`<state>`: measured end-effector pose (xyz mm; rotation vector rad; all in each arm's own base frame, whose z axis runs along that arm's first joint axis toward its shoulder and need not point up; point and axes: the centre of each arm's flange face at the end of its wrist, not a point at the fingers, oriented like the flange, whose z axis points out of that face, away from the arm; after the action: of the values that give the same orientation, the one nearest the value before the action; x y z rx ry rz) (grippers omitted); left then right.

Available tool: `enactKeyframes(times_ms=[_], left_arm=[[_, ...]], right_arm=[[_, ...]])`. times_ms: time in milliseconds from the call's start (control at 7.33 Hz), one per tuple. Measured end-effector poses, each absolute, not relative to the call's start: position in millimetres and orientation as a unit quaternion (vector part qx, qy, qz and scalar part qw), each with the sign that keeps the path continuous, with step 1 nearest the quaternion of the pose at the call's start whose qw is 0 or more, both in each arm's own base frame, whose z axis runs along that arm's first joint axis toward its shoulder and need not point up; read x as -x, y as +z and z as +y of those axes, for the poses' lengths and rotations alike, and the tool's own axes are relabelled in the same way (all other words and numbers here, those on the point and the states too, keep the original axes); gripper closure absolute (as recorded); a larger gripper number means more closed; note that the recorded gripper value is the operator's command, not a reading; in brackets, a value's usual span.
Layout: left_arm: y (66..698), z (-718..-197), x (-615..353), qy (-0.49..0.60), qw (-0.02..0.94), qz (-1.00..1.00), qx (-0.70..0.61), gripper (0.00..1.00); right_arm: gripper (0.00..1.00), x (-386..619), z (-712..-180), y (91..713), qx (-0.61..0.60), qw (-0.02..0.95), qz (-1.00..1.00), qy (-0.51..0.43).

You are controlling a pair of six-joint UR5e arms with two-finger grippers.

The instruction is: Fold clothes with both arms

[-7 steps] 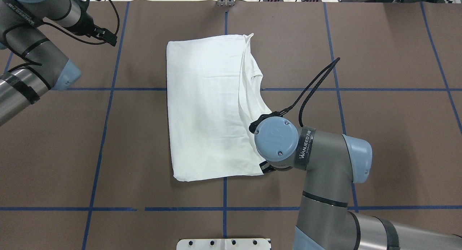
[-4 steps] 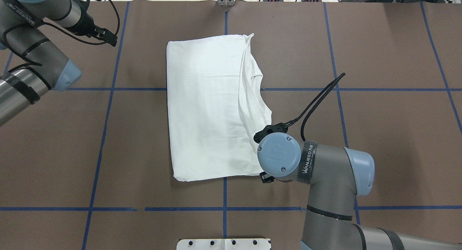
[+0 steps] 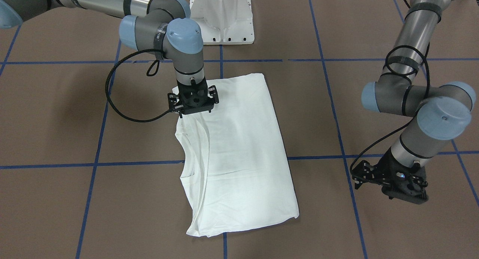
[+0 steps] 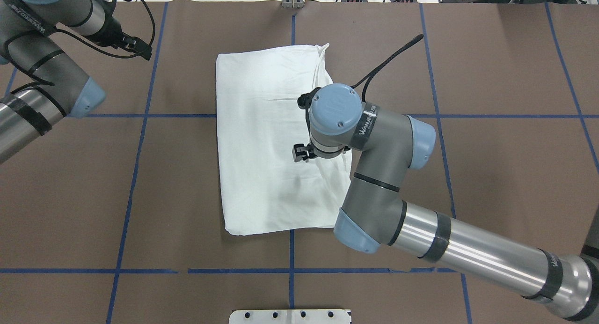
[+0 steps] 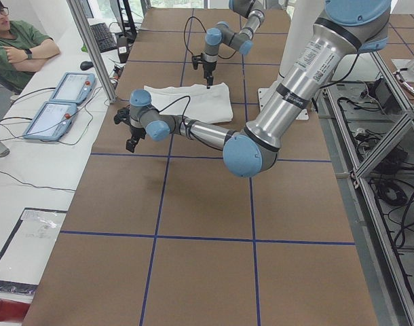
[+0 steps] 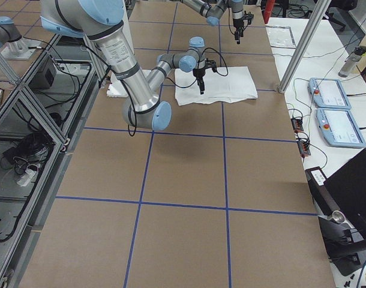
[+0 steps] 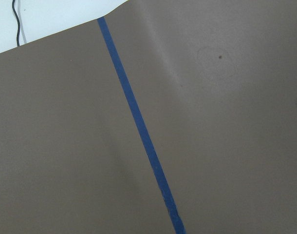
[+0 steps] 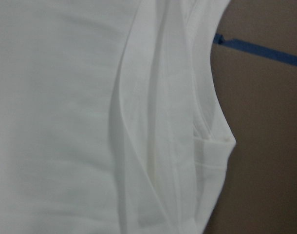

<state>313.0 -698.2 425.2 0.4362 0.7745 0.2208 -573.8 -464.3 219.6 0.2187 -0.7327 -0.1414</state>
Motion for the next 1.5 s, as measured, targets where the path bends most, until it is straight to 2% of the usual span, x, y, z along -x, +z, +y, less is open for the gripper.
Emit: enactKeyframes(times_ms=[136,545,818,955,1091,1227,1500], left_arm=[[425,-698,-314,0.107,0.897,0.374,-0.210,0.00],[425,-697,-314,0.107,0.897,0.374,-0.210,0.00],[426,-697,-314,0.107,0.897,0.374,-0.209,0.00],[426,-697,-314,0.107,0.897,0.374,-0.209,0.00],[426,-697,-314,0.107,0.897,0.374,-0.209,0.00],[426,-697,-314,0.107,0.897,0.374,-0.209,0.00],[426,-697,-315,0.108,0.897,0.374,-0.209,0.00]], right_arm=[[0.41,582,-482,210,-0.111,0.922,-0.365,-0.065],[0.49,594,-500,218,-0.126,0.919,-0.362,-0.097],[0.49,597,-499,223,-0.123,0.918,-0.360,-0.114],[0.57,598,-498,226,-0.120,0.918,-0.359,-0.122],[0.86,598,-496,228,-0.119,0.918,-0.358,-0.126],[1.00,598,-495,228,-0.118,0.918,-0.357,-0.128],[1.00,597,-494,227,-0.118,0.917,-0.358,-0.128]])
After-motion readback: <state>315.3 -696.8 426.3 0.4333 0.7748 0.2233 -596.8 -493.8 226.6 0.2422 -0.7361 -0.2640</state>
